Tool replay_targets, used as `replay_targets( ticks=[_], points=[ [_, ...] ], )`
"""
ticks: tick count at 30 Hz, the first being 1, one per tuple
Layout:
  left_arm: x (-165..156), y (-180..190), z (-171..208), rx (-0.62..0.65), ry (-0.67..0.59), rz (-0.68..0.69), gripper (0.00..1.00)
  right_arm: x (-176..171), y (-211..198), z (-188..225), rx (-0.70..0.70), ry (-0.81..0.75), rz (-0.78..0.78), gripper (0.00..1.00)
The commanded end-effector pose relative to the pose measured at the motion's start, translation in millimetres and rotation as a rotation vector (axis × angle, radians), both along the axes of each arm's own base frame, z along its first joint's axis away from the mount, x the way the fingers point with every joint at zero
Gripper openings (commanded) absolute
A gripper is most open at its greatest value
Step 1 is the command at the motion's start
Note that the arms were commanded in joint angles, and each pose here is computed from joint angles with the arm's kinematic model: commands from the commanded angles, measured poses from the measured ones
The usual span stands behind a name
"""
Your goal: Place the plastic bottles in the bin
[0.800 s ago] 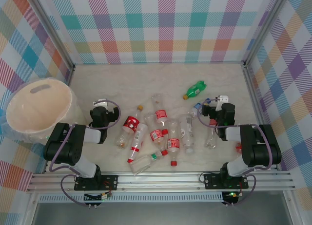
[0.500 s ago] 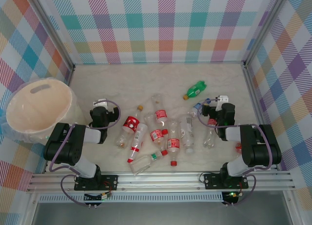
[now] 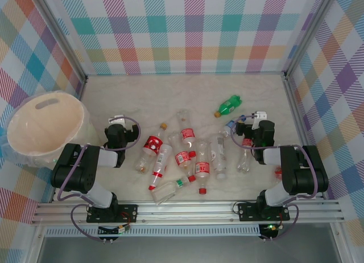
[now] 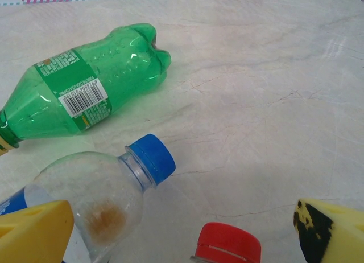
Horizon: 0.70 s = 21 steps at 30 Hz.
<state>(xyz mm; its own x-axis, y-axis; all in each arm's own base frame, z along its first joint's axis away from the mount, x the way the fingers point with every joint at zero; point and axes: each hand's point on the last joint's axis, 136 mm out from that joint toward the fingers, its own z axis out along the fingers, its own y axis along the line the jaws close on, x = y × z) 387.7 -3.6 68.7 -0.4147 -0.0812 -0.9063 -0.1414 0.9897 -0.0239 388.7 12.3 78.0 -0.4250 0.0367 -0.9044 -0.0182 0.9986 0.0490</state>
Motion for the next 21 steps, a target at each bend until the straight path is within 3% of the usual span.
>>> replay_targets(
  ticks=[1, 6, 15, 21],
  points=[
    [10.6, 3.6, 14.8, 0.01, -0.056, 0.01, 1.0, 9.3, 1.8, 12.0, 0.024, -0.046, 0.009, 0.99],
    [10.0, 3.4, 15.6, 0.011, -0.061, 0.008, 1.0, 9.5, 1.9, 12.4, 0.025, -0.048, 0.01, 0.99],
    [5.3, -13.8, 86.2, 0.033, -0.016, 0.002, 1.0, -12.6, -6.6, 76.4, 0.08, 0.061, -0.072, 0.99],
    [-7.7, -52.0, 115.6, 0.008, 0.127, -0.022, 1.0, -74.3, -12.1, 79.3, 0.178, 0.461, -0.216, 0.99]
  ],
)
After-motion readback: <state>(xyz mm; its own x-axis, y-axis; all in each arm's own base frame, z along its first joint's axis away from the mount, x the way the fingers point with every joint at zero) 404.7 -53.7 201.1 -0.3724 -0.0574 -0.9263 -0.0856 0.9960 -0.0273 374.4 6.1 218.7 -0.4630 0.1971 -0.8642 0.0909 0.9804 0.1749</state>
